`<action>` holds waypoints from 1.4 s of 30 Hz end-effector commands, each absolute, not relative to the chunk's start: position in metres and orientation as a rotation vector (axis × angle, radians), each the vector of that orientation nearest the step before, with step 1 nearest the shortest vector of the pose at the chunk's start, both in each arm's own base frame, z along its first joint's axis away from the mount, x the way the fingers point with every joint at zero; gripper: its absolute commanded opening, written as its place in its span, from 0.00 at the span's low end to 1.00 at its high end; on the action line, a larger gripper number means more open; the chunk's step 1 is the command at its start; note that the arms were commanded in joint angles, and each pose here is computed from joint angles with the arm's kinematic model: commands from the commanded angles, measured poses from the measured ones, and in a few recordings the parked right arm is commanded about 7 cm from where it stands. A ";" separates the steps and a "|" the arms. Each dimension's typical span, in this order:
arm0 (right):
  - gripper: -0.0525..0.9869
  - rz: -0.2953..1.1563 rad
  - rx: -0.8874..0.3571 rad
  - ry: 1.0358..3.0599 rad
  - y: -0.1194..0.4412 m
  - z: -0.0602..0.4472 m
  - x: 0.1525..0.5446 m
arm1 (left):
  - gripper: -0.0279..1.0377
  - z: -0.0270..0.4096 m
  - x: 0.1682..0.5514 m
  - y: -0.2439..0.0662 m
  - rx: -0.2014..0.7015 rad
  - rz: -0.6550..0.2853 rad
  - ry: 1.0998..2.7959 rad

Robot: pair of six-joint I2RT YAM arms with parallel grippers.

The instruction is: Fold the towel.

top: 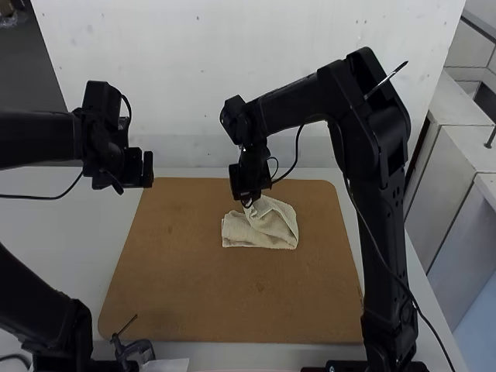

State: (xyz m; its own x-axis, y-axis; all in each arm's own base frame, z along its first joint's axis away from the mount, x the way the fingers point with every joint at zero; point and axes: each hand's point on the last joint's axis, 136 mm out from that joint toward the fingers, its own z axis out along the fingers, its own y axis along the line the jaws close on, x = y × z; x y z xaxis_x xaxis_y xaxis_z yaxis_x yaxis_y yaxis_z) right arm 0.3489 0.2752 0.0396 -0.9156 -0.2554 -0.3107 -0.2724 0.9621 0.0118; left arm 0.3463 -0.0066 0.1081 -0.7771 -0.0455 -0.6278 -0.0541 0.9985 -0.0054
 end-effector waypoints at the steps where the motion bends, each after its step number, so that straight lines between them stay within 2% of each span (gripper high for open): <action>1: 0.06 0.070 -0.387 2.786 0.296 0.040 0.351 | 0.96 0.118 0.341 0.002 -0.060 0.043 2.427; 9: 0.07 0.023 -0.422 2.821 0.304 0.026 0.344 | 0.96 0.111 0.336 0.009 -0.057 0.054 2.442; 10: 0.14 0.019 -0.419 2.821 0.303 0.026 0.344 | 0.96 0.109 0.335 0.010 -0.055 0.056 2.447; 12: 0.56 0.047 -0.409 2.799 0.303 0.037 0.345 | 0.96 0.106 0.335 0.009 -0.055 0.051 2.453; 13: 0.73 0.083 -0.400 2.785 0.305 0.044 0.346 | 0.96 0.105 0.335 0.009 -0.053 0.050 2.455; 14: 0.82 0.116 -0.391 2.775 0.305 0.053 0.347 | 0.96 0.105 0.336 0.009 -0.052 0.048 2.452; 20: 0.80 0.236 -0.305 2.667 0.302 0.114 0.359 | 0.96 0.104 0.338 0.008 -0.052 0.047 2.445; 21: 0.71 0.241 -0.297 2.658 0.299 0.119 0.361 | 0.96 0.104 0.338 0.008 -0.050 0.046 2.444; 22: 0.56 0.235 -0.293 2.662 0.297 0.119 0.361 | 0.96 0.105 0.338 0.007 -0.048 0.045 2.442; 24: 0.18 0.189 -0.292 2.675 0.289 0.109 0.363 | 0.96 0.105 0.337 0.007 -0.048 0.044 2.441; 25: 0.06 0.152 -0.296 2.689 0.285 0.099 0.364 | 0.96 0.105 0.336 0.006 -0.047 0.043 2.441; 28: 0.07 0.081 -0.304 2.742 0.278 0.072 0.363 | 0.96 0.104 0.335 0.006 -0.047 0.043 2.441; 35: 0.06 0.014 -0.317 2.788 0.283 0.027 0.375 | 0.96 0.102 0.333 0.006 -0.047 0.042 2.445; 42: 0.06 -0.027 -0.395 2.802 0.300 0.009 0.368 | 0.96 0.101 0.329 0.009 -0.054 0.047 2.438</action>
State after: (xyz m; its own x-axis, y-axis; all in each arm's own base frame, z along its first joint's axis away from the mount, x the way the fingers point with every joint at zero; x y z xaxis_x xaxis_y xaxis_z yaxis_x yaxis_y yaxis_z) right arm 0.3632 0.2824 -0.0076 -0.9380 -0.2418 -0.2483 -0.2355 0.9703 -0.0553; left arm 0.3294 0.0074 0.0919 -0.7845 -0.0297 -0.6194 -0.0553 0.9982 0.0223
